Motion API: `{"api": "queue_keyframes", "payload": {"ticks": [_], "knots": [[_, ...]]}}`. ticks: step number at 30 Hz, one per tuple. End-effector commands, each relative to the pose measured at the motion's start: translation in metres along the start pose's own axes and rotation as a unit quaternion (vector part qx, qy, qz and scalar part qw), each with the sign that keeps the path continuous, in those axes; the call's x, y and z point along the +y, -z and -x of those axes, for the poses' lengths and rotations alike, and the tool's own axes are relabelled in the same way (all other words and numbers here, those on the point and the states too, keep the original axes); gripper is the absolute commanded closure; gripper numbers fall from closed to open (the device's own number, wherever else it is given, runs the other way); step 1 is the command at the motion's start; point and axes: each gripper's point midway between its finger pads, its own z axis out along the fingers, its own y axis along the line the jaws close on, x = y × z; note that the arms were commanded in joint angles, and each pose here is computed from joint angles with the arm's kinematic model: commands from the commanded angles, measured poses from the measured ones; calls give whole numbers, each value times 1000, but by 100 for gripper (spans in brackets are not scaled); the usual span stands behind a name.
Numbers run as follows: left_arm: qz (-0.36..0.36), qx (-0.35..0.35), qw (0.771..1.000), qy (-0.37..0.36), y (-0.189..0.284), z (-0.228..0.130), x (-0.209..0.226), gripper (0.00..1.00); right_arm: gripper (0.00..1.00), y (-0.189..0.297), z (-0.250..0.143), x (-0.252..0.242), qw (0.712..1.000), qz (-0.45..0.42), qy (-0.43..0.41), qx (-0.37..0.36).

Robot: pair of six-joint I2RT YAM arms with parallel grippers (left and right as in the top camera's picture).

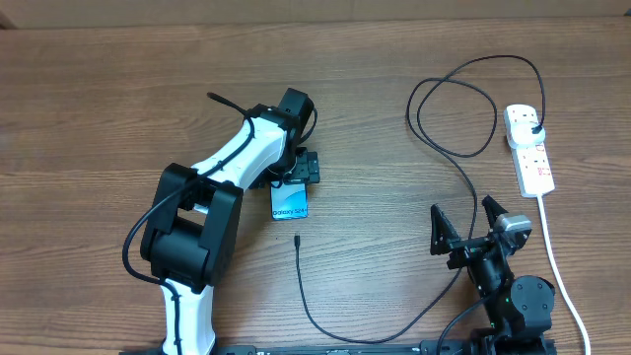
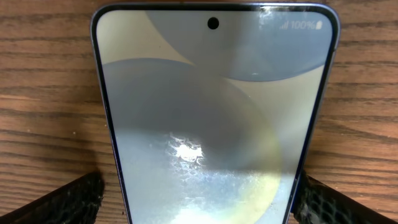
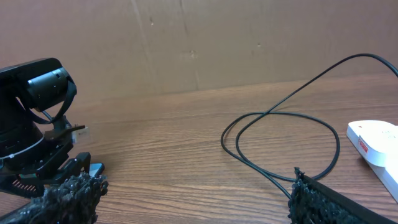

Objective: Plug charger to phone and switch on socket
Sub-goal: 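Close the left gripper on the phone's top edge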

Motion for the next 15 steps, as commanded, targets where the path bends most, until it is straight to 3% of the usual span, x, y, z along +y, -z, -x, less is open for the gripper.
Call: {"api": "queue_keyframes", "payload": {"ticks": [1, 6, 10, 15], "knots": [[-16, 117, 993, 7, -65, -53, -2, 0, 0, 0, 2, 1, 1000, 1, -2, -5], [-23, 121, 992, 8, -64, -55, -4, 0, 0, 0, 2, 1, 1000, 1, -2, -5], [-20, 125, 992, 8, -64, -57, -3, 6, 0, 0, 2, 1, 1000, 1, -2, -5], [-16, 132, 991, 8, -63, -61, -2, 0, 0, 0, 2, 1, 1000, 1, -2, -5]]}}
